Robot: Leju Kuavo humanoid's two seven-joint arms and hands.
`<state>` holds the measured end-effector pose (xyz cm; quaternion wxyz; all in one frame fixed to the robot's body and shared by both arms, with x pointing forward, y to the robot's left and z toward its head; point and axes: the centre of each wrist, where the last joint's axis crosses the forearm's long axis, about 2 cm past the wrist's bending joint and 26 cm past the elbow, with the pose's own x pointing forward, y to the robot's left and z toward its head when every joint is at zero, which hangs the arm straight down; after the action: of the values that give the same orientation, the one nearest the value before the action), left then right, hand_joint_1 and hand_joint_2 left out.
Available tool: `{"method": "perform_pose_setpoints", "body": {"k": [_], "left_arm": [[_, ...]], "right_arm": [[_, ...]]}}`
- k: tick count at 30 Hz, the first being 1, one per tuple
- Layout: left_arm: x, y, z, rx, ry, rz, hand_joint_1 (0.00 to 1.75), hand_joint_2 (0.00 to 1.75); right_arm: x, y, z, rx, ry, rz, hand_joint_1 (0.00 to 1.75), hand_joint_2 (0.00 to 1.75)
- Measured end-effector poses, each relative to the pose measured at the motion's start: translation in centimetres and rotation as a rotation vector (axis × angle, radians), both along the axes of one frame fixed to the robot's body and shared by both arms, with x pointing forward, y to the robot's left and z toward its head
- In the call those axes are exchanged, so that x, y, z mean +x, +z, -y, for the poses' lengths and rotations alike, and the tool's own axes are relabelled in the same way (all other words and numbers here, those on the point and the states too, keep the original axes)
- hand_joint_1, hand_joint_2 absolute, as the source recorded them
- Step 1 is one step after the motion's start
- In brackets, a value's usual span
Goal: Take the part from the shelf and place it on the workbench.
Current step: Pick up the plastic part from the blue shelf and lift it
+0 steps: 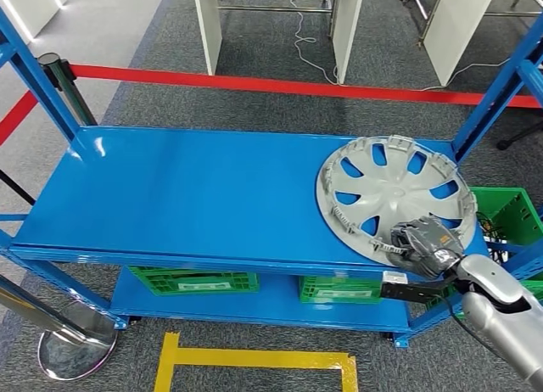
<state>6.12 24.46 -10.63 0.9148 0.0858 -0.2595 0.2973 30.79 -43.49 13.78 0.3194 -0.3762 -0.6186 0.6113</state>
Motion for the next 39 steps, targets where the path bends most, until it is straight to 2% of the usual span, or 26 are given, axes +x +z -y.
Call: {"method": "perform_pose_setpoints", "body": {"k": [19,35,39], "left_arm": [[-0.2,0.0,0.0,0.007,-0.006,-0.008,0.0,1.75],[-0.1,0.0,0.0,0.012,-0.021,-0.009,0.0,1.75],[-0.1,0.0,0.0,0.017,-0.022,-0.012,0.0,1.75]], "right_arm": [[-1.1,0.3,0.2,-0.071,-0.007,0.078,1.75,1.75],[-2.0,-0.7,0.9,-0.002,-0.028,-0.005,1.75,1.75],[-2.0,-0.7,1.2,0.031,-0.034,-0.061,1.75,1.75]]}}
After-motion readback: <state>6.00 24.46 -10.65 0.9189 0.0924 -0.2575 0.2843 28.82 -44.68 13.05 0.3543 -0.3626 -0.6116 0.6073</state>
